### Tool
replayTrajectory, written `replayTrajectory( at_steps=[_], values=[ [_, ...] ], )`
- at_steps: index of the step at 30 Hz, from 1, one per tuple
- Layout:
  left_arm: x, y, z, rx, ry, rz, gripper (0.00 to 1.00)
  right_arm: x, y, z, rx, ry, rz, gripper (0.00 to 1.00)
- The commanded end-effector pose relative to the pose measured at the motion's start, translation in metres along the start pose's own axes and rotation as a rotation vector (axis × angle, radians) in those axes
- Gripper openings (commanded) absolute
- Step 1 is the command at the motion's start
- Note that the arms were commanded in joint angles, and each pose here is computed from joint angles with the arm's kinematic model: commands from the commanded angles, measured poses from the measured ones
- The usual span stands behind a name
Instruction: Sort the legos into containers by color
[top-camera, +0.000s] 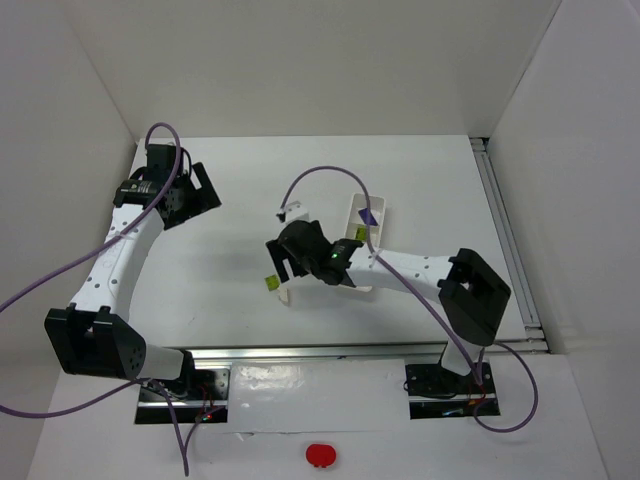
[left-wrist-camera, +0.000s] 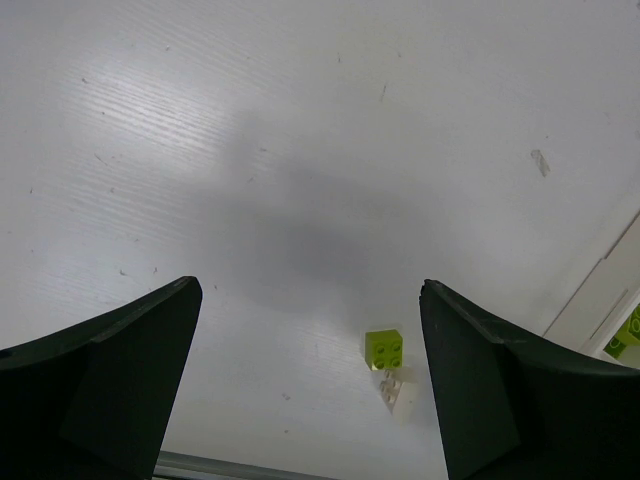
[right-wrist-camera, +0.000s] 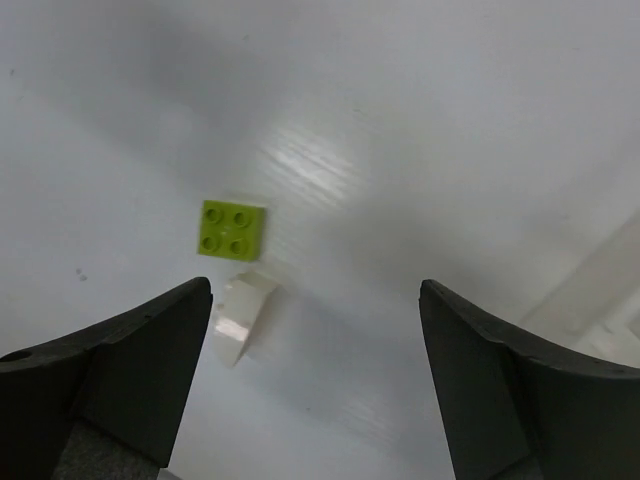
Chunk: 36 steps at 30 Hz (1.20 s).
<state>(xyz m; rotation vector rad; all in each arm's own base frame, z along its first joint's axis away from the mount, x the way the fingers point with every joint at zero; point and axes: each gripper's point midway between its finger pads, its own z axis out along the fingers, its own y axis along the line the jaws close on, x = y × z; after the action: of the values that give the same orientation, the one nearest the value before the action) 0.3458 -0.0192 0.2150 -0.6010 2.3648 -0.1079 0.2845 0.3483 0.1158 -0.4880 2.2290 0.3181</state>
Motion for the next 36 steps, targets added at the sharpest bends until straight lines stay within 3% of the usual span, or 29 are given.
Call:
replayTrajectory(
  at_steps=[1,12,18,21,22,26,31,36],
  values=[
    [-0.013,0.0,-0.013,-0.014,-0.051,-0.037,1.0,0.001,0.037,0.014,-0.114,0.025,-0.068,0.92],
    [-0.01,0.0,-0.014,-0.007,-0.045,-0.037,1.0,0.042,0.086,0.051,-0.172,0.109,-0.09,0.91],
    [-0.01,0.0,-0.014,-0.007,-0.045,-0.037,1.0,0.058,0.089,0.065,-0.114,0.12,-0.137,0.77],
    [-0.007,0.002,-0.012,-0.011,-0.037,-0.026,1.0,0.059,0.084,0.072,-0.068,0.123,-0.129,0.61],
    [-0.007,0.002,-0.012,-0.011,-0.037,-0.026,1.0,0.053,0.081,0.073,-0.042,0.107,-0.12,0.49],
    [-0.004,0.003,-0.01,-0.016,-0.03,-0.025,1.0,0.031,0.074,0.068,0.02,0.044,-0.101,0.31],
    [-0.004,0.003,-0.01,-0.016,-0.029,-0.016,1.0,-0.024,0.066,0.035,0.053,-0.103,-0.049,0.29],
    [0.002,-0.003,-0.008,0.025,0.004,0.02,1.0,-0.057,-0.003,0.012,0.196,-0.183,0.082,0.29]
  ],
)
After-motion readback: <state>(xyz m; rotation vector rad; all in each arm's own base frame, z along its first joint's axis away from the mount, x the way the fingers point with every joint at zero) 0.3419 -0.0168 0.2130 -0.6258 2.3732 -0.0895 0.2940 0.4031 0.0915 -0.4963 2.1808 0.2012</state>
